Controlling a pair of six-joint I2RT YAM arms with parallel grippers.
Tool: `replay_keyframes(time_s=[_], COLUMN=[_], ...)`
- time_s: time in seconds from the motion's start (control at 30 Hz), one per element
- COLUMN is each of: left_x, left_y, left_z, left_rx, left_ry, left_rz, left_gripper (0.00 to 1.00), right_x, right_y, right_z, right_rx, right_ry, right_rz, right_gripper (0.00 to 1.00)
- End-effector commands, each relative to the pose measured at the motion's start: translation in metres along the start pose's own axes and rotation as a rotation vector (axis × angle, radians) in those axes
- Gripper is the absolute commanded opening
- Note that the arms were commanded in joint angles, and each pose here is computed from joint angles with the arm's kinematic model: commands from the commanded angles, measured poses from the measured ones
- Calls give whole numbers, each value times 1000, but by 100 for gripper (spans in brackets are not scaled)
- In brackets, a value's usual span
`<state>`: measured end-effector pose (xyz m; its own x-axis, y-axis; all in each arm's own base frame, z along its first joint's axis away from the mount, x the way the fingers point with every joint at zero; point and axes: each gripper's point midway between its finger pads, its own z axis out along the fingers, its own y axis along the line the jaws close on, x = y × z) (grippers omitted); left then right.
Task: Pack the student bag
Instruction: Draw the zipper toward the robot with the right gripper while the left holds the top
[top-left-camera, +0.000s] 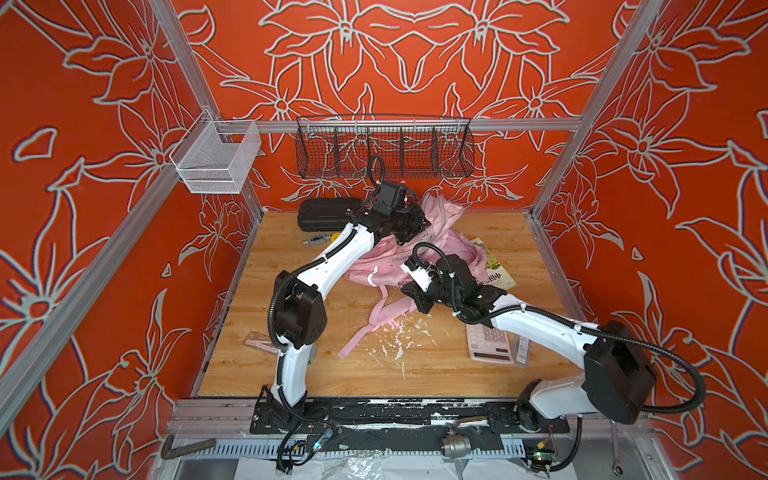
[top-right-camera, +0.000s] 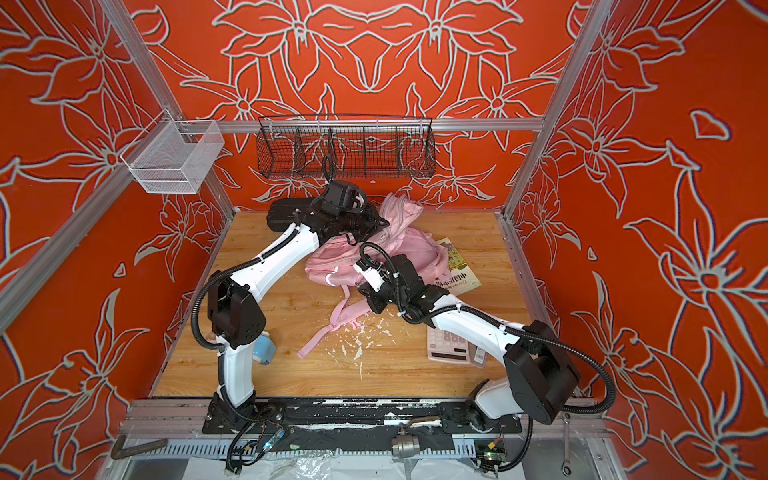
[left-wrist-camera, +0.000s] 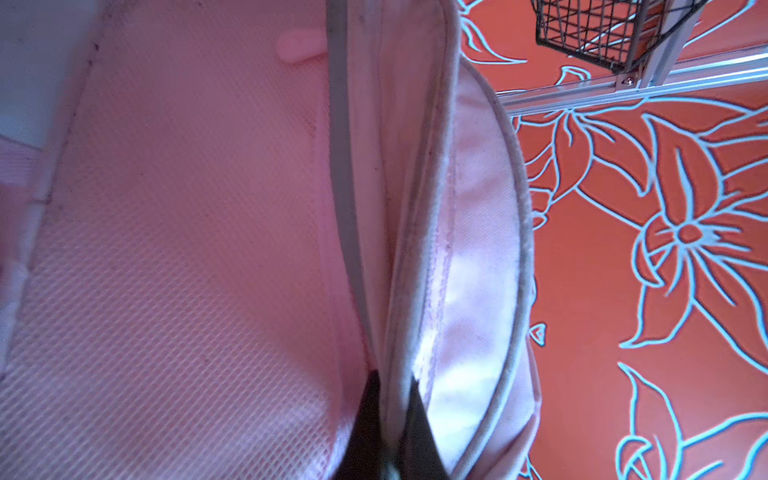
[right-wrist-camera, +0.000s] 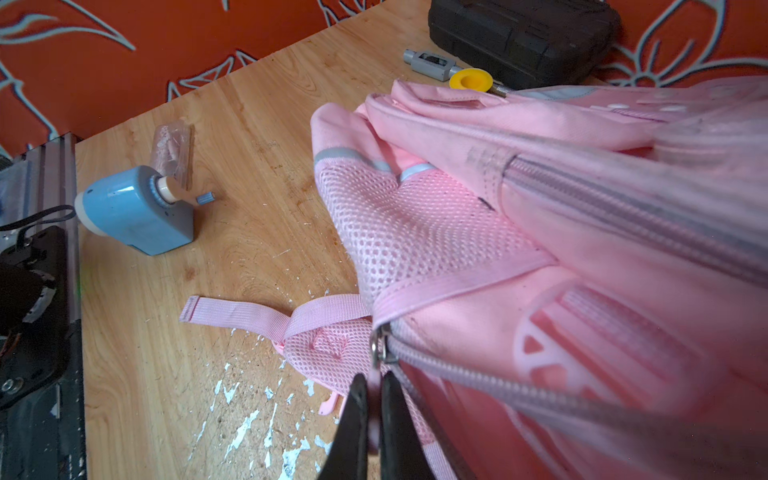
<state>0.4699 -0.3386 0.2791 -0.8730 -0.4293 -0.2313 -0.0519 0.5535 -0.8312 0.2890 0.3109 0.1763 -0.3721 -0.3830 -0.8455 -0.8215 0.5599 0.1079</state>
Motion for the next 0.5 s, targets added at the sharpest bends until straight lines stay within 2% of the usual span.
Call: replay_keyframes(time_s=[0.0,0.17,0.33,0.4,0.47], left_x=[-3,17,17,19,22], left_y=[-57,2,52,64,75], left_z=[-55,-84,-102,-104,-106], left_rx=[119,-89,-199,-222,-260], left_ry=[-34,42,68,79,100], left_rz=[249,408,414,426,449], left_gripper=[0,0,0,0,0], right_x=[-13,-26,-41,-46,-46], right_y=[20,21,17,3,-25], right_z=[-15,-45,-82,-98,-114], right_rx=[-46,-25,15,70,140], right_ry=[-29,-36,-86,-106,-121], right_rz=[-4,-31,-60,-40,39], right_gripper=[12,31,52,57,59])
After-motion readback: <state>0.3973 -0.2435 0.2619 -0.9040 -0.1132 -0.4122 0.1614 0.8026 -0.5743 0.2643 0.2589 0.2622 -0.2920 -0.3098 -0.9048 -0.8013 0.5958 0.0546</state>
